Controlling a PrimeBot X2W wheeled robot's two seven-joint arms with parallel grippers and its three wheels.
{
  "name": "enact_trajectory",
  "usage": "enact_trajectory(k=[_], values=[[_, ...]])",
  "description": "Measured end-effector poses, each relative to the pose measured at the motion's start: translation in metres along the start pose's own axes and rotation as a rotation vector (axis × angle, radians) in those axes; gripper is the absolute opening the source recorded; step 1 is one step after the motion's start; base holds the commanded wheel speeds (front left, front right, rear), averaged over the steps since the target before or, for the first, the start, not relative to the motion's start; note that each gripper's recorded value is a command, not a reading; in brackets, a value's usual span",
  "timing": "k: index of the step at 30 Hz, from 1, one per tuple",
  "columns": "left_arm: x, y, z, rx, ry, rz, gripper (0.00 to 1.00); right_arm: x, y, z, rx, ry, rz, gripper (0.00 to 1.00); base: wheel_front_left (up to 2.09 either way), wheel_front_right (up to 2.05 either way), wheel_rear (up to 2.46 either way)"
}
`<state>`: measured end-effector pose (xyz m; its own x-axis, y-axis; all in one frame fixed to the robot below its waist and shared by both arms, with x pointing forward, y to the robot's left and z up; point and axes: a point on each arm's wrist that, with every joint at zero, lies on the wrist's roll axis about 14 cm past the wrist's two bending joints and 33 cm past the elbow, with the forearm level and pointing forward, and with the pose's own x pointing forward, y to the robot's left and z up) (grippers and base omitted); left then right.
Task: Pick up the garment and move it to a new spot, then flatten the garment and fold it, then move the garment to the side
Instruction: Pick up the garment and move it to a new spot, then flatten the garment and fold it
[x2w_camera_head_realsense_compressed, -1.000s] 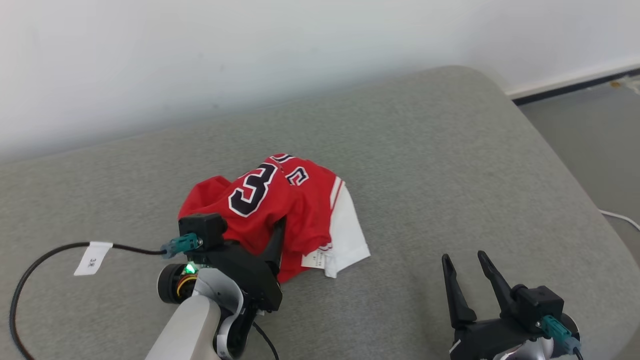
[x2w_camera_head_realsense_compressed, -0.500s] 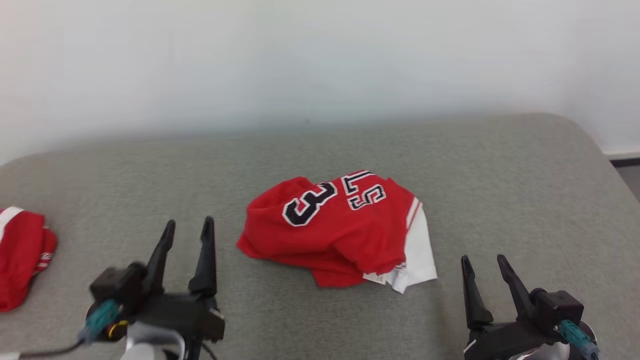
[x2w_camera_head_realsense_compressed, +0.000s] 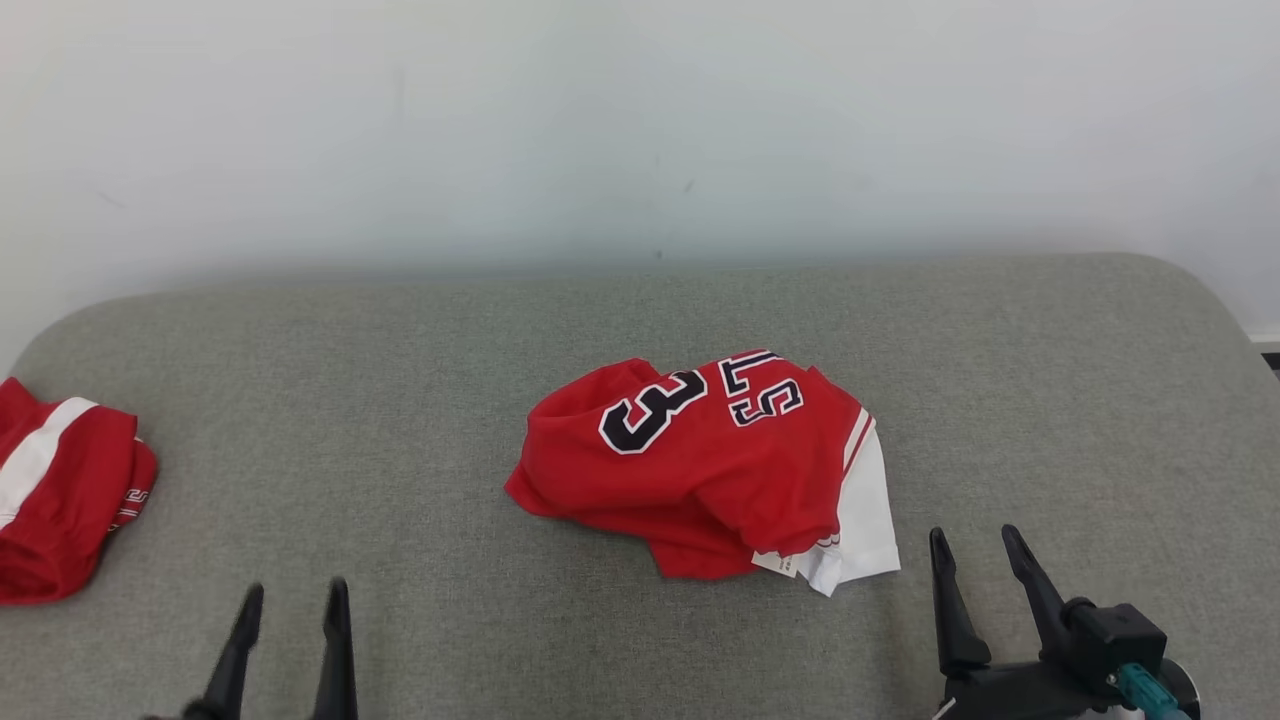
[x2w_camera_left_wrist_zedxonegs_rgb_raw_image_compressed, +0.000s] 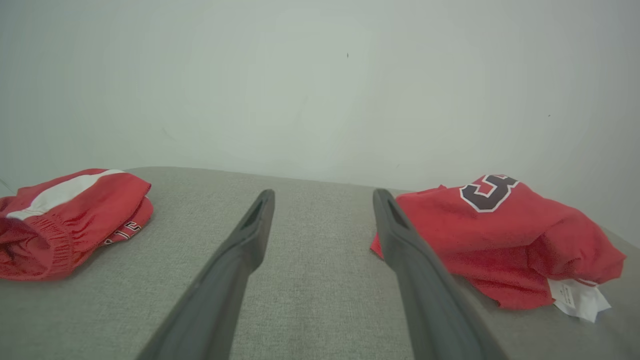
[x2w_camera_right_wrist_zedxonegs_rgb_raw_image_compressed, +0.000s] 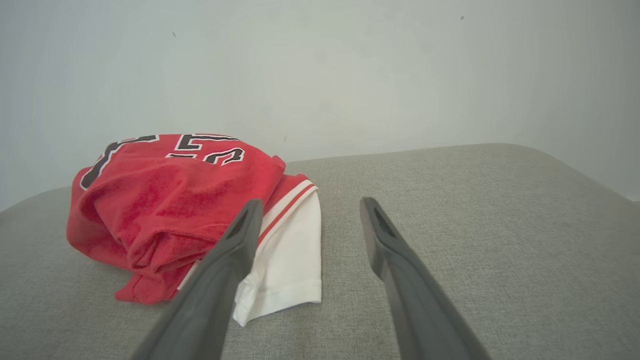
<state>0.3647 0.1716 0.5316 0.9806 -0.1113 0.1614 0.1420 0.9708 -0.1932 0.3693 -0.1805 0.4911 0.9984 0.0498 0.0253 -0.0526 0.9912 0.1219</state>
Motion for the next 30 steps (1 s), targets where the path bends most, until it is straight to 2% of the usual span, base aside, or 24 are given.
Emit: enact_trajectory(k=[3, 6, 17, 30], values=[[-0.014, 0.007, -0.018, 0.069, 0.068, 0.004, 1.00, -0.004, -0.005, -0.007, -0.019, 0.022, -0.013, 1.00, 0.00, 0.00, 0.00], [-0.023, 0.012, -0.031, 0.092, 0.112, 0.022, 1.00, -0.011, -0.007, -0.022, -0.027, 0.067, -0.019, 1.00, 0.00, 0.00, 0.00], [-0.031, 0.025, -0.039, 0.085, 0.138, 0.068, 1.00, -0.018, -0.009, -0.043, -0.033, 0.141, -0.024, 1.00, 0.00, 0.00, 0.00], [-0.029, 0.015, -0.042, 0.068, 0.141, 0.044, 1.00, -0.017, -0.010, -0.043, -0.017, 0.142, -0.030, 1.00, 0.00, 0.00, 0.00]])
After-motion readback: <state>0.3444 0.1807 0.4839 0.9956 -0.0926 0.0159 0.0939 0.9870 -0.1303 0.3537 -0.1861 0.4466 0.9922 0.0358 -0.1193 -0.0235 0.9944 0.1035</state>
